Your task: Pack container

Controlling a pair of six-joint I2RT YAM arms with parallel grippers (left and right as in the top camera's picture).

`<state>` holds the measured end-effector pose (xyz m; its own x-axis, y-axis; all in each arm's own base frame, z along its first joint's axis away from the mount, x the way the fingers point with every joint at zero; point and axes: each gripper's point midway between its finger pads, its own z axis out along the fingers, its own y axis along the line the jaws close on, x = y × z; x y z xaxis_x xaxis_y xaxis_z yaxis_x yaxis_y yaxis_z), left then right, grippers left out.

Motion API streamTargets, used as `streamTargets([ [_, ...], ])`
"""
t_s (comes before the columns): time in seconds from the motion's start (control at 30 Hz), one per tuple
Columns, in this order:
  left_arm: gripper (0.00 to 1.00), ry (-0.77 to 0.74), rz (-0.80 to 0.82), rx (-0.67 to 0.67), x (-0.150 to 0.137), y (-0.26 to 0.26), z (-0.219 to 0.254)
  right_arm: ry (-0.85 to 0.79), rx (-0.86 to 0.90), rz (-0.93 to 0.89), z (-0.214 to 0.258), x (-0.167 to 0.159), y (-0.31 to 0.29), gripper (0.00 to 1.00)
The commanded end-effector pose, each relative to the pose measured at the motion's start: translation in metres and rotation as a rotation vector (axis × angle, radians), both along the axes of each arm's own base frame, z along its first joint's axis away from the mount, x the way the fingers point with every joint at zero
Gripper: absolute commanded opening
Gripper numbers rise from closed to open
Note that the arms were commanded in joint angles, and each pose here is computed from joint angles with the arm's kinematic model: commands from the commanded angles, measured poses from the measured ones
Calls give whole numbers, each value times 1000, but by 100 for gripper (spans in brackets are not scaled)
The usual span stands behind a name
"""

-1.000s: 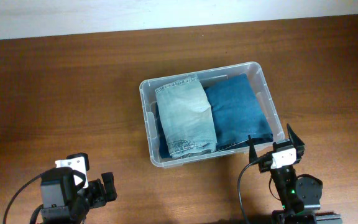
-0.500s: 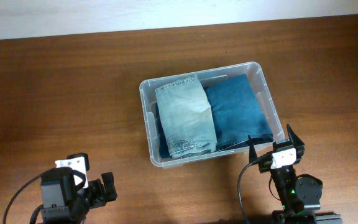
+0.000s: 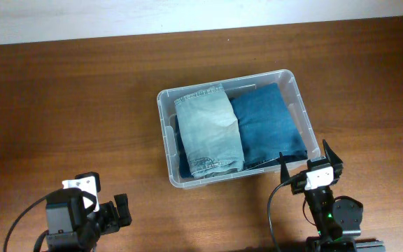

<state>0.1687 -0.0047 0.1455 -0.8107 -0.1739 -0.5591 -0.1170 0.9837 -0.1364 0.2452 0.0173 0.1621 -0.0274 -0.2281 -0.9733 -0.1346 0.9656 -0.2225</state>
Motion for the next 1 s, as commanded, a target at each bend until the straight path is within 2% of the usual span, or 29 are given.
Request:
streamTargets([
  [0.0,99,-16,10,1,0,1,3,8,3,-3,-3,0,0,98],
  [0.13,99,-53,11,4,-2,1,8,8,3,-3,-3,0,0,98],
  [0.27,99,-142,50,93,1,17,17,8,3,-3,-3,0,0,98],
  [0.4,99,-388,-78,242,28,18,38,8,3,-3,-3,0,0,98],
  [0.5,100,-541,-106,310,44,19,45,8,3,-3,-3,0,0,99],
  [0.8,99,-939,-81,347,77,15,47,8,3,-3,-3,0,0,98],
  [0.87,99,-991,-88,347,81,13,40,8,3,-3,-3,0,0,98],
  [0.97,99,-942,-124,353,79,9,27,8,3,-3,-3,0,0,98],
])
